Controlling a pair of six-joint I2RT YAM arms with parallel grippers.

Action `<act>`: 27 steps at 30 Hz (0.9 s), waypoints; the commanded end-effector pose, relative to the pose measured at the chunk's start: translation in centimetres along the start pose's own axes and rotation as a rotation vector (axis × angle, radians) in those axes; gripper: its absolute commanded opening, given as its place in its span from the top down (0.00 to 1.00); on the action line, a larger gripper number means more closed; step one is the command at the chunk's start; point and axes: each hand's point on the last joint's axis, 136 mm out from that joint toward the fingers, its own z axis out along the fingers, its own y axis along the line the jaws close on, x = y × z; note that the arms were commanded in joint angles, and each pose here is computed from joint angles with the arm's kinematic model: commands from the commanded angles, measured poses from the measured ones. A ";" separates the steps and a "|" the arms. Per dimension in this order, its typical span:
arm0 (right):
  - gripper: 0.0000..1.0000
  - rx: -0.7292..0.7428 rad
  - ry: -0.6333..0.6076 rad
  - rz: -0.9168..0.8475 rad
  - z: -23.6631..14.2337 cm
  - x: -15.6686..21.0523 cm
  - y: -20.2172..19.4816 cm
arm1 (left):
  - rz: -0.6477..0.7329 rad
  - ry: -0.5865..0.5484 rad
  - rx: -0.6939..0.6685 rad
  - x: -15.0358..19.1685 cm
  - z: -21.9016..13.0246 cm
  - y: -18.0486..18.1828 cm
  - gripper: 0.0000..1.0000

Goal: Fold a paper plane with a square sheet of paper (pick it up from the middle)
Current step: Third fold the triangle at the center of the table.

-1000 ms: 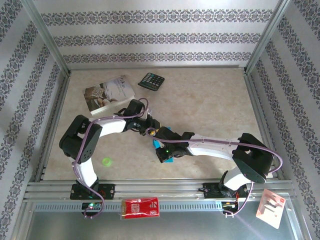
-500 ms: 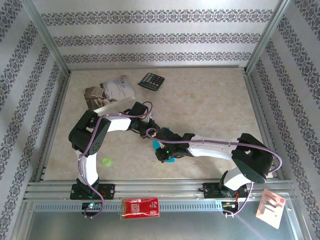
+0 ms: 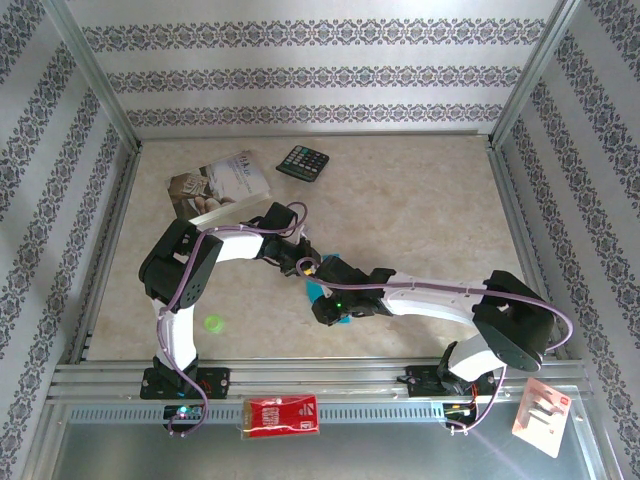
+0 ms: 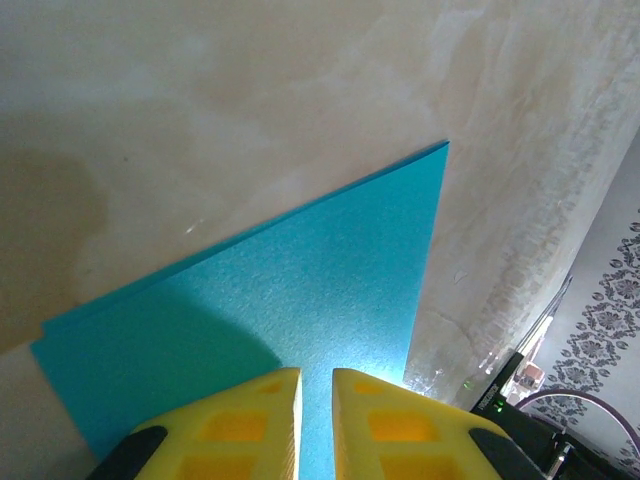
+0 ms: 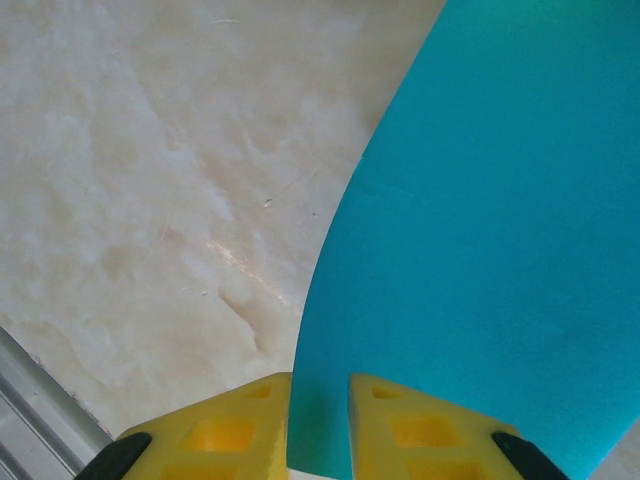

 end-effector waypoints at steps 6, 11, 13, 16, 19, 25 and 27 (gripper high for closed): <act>0.91 0.011 -0.026 -0.004 -0.4 -0.7 -0.7 | -0.019 0.034 -0.074 0.7 0.7 2.2 0.86; 0.93 -0.035 -0.021 0.032 -0.2 -1.5 -0.9 | -0.015 0.046 -0.086 0.7 0.9 2.6 0.86; 0.94 -0.054 -0.013 0.040 -0.1 -1.7 -1.0 | -0.009 0.047 -0.089 0.6 1.0 2.6 0.86; 0.94 -0.067 -0.007 0.051 0.0 -1.9 -1.3 | -0.006 0.049 -0.100 0.6 1.0 2.8 0.86; 0.95 -0.084 -0.006 0.071 0.1 -2.0 -1.8 | -0.004 0.052 -0.107 0.7 1.0 2.9 0.86; 0.95 -0.090 -0.002 0.094 0.3 -2.5 -2.9 | 0.000 0.057 -0.118 0.7 1.0 3.0 0.86; 0.95 -0.087 0.005 0.103 0.5 -2.4 -3.4 | 0.000 0.058 -0.120 0.7 1.0 3.1 0.86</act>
